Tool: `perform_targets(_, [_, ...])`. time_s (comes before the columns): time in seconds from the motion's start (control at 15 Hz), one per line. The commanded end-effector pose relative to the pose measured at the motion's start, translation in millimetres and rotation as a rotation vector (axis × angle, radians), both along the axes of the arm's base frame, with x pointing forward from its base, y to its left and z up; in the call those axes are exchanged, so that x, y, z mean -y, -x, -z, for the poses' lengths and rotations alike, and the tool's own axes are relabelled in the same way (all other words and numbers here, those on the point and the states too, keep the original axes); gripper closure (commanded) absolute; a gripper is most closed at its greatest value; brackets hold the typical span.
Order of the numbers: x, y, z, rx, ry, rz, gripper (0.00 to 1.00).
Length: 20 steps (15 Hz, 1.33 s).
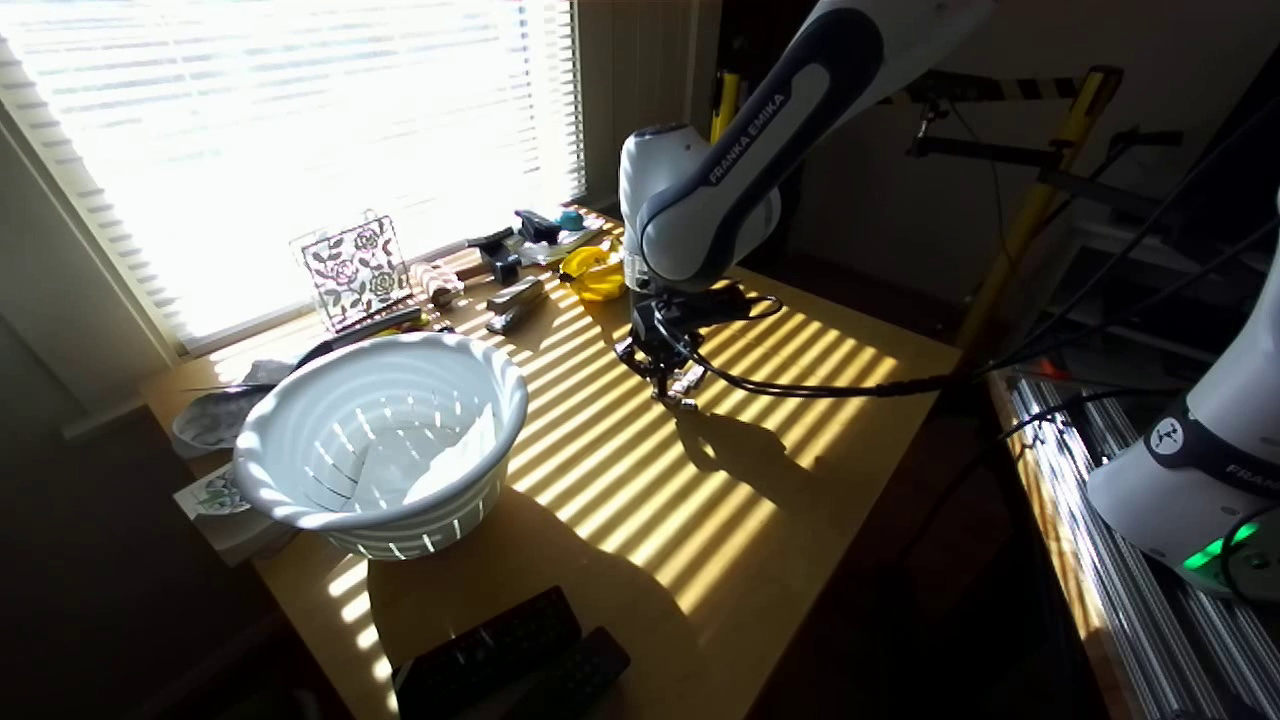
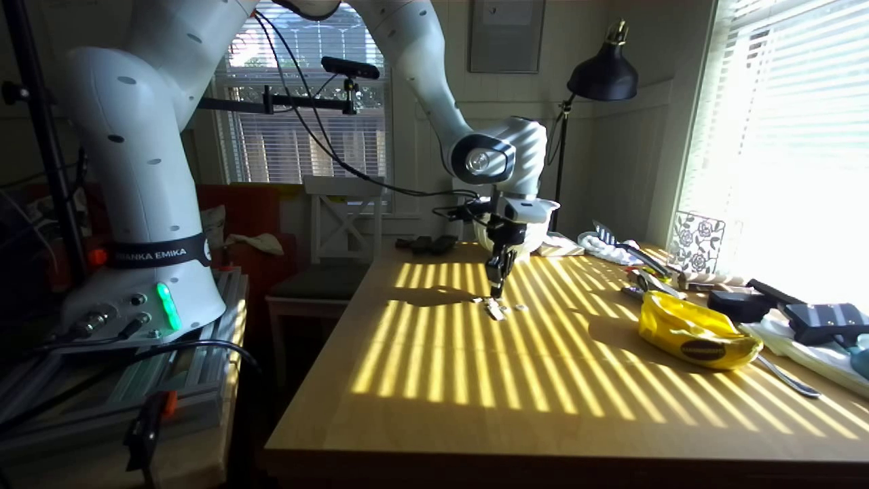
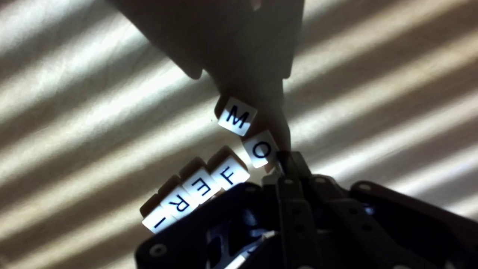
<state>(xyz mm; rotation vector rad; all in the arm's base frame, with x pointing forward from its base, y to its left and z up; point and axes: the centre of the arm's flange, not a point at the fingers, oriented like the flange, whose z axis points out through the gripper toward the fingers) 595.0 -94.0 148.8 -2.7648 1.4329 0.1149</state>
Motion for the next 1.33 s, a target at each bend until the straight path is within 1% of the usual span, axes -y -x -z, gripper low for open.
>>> perform_targets(0.0, [-0.9, -11.2, 8.5, 0.002, -0.015, 0.012, 1.00])
perform_targets(0.8, [-24.2, -26.6, 7.8, 0.013, -0.021, -0.030, 1.00])
perform_targets(1.2, [-23.8, -19.9, -7.5, 0.026, -0.026, -0.038, 1.00])
perform_targets(1.27, [-23.4, -17.4, -13.0, 0.030, -0.017, -0.041, 1.00])
